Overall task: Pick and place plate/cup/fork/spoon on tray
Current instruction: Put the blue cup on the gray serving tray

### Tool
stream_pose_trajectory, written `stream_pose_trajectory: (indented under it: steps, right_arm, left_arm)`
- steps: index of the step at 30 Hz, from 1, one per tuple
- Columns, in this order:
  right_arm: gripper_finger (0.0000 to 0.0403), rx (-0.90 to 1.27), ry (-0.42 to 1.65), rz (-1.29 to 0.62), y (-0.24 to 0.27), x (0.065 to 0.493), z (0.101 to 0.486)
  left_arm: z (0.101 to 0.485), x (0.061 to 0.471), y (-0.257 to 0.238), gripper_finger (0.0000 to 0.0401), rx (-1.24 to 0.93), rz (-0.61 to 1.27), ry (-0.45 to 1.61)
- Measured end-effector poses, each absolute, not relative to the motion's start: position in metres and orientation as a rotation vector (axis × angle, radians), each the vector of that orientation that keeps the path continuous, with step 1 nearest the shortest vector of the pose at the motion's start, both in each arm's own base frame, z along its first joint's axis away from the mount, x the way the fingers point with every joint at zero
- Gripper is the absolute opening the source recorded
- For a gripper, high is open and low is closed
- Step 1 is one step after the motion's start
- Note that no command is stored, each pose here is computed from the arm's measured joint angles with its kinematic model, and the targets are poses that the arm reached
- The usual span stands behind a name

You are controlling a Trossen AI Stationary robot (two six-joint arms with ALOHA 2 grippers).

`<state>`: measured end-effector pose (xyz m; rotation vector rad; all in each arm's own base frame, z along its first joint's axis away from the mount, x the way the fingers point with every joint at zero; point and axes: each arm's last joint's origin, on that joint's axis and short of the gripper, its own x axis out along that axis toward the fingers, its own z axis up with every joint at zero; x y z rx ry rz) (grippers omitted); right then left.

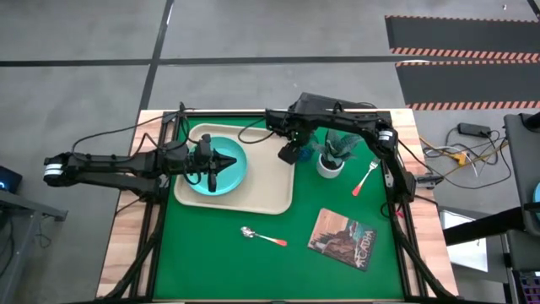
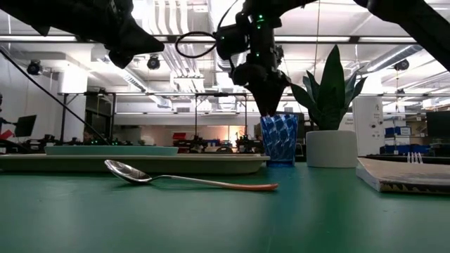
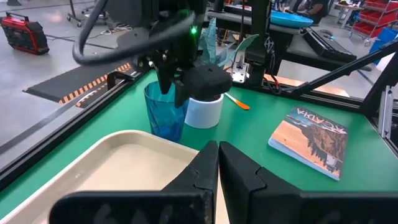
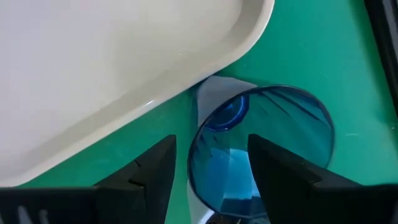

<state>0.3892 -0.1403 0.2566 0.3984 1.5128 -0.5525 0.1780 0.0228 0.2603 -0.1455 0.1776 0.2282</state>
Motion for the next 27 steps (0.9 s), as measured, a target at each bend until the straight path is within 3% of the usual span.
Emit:
stream_pose_trajectory:
  steps: [9,27]
  right_arm:
    - [0.0176,0.388,1.557,-0.539,-0.139,0.387,0.237]
    - [0.0014,0.391,1.581,-0.540,-0.139,0.385,0.233]
  left_arm:
    - [0.260,0.178,0.023,0.0000,-0.145,0.228,0.178]
    - [0.260,0.178,0.023,0.0000,-0.145,0.229,0.178]
